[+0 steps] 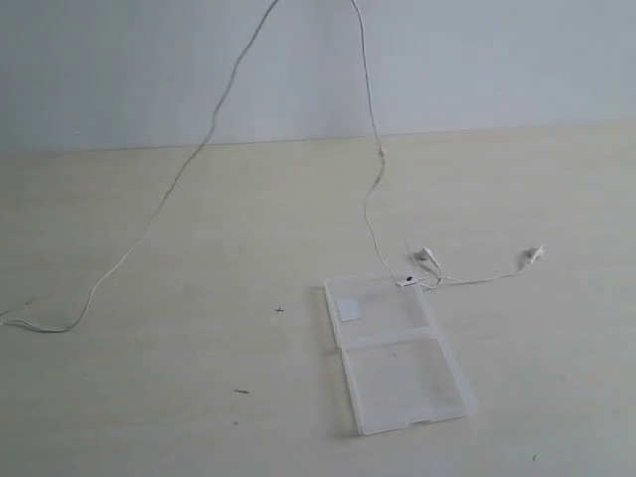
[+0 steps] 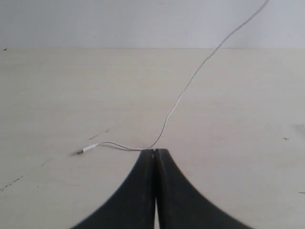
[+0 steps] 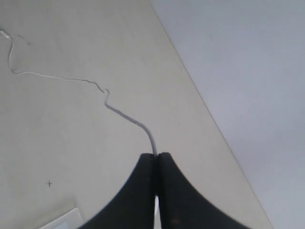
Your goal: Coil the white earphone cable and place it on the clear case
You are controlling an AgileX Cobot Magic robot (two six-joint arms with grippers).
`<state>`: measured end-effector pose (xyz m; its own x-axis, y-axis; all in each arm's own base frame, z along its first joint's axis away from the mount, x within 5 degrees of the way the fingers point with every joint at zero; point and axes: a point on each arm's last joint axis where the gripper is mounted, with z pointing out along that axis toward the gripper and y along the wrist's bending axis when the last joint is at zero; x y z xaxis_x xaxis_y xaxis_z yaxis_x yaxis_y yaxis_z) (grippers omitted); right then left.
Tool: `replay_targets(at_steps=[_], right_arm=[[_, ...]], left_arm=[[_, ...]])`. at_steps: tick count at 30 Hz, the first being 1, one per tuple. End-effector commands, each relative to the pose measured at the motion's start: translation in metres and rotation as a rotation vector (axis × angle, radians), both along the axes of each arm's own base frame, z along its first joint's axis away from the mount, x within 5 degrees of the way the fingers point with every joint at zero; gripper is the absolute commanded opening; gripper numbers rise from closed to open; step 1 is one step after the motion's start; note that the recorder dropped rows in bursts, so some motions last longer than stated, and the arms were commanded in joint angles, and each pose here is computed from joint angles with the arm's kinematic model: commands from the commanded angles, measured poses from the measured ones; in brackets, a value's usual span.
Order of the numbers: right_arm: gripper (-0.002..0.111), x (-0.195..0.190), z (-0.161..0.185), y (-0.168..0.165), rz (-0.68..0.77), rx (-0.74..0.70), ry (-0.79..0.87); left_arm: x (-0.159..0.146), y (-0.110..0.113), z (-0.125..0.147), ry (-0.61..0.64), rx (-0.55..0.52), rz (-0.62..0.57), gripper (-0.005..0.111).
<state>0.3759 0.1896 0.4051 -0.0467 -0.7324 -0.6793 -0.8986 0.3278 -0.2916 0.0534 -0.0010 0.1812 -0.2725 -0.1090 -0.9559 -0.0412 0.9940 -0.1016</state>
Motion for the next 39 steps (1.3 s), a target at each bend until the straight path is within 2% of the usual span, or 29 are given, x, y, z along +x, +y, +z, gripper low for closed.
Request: replay_targets(at_steps=[1, 5, 9, 15, 22, 25, 32, 35, 39], right_arm=[[0.0, -0.009, 0.005, -0.005, 0.013, -0.018, 0.042], [0.0, -0.023, 0.021, -0.006, 0.05, 0.025, 0.031], [0.0, -0.048, 0.052, -0.008, 0.108, 0.125, -0.022], [0.0, -0.093, 0.1, -0.023, 0.144, 0.189, -0.159], [0.0, -0.106, 0.151, -0.04, -0.057, 0.415, -0.439], [0.0, -0.103, 0.154, -0.042, -0.094, 0.415, -0.495], [0.0, -0.102, 0.156, -0.043, -0.129, 0.468, -0.47], [0.0, -0.103, 0.156, -0.043, -0.127, 0.466, -0.469], [0.0, -0.107, 0.159, -0.045, -0.123, 0.46, -0.475]], left_arm=[[0.0, 0.0, 0.0, -0.008, -0.003, 0.004, 0.0], [0.0, 0.0, 0.0, -0.008, -0.003, 0.004, 0.0], [0.0, 0.0, 0.0, -0.008, -0.003, 0.004, 0.0], [0.0, 0.0, 0.0, -0.008, -0.003, 0.004, 0.0], [0.0, 0.0, 0.0, -0.008, -0.003, 0.004, 0.0], [0.0, 0.0, 0.0, -0.008, -0.003, 0.004, 0.0], [0.0, 0.0, 0.0, -0.008, -0.003, 0.004, 0.0], [0.0, 0.001, 0.0, -0.012, 0.079, -0.006, 0.0], [0.0, 0.001, 0.0, -0.012, 0.081, -0.006, 0.0]])
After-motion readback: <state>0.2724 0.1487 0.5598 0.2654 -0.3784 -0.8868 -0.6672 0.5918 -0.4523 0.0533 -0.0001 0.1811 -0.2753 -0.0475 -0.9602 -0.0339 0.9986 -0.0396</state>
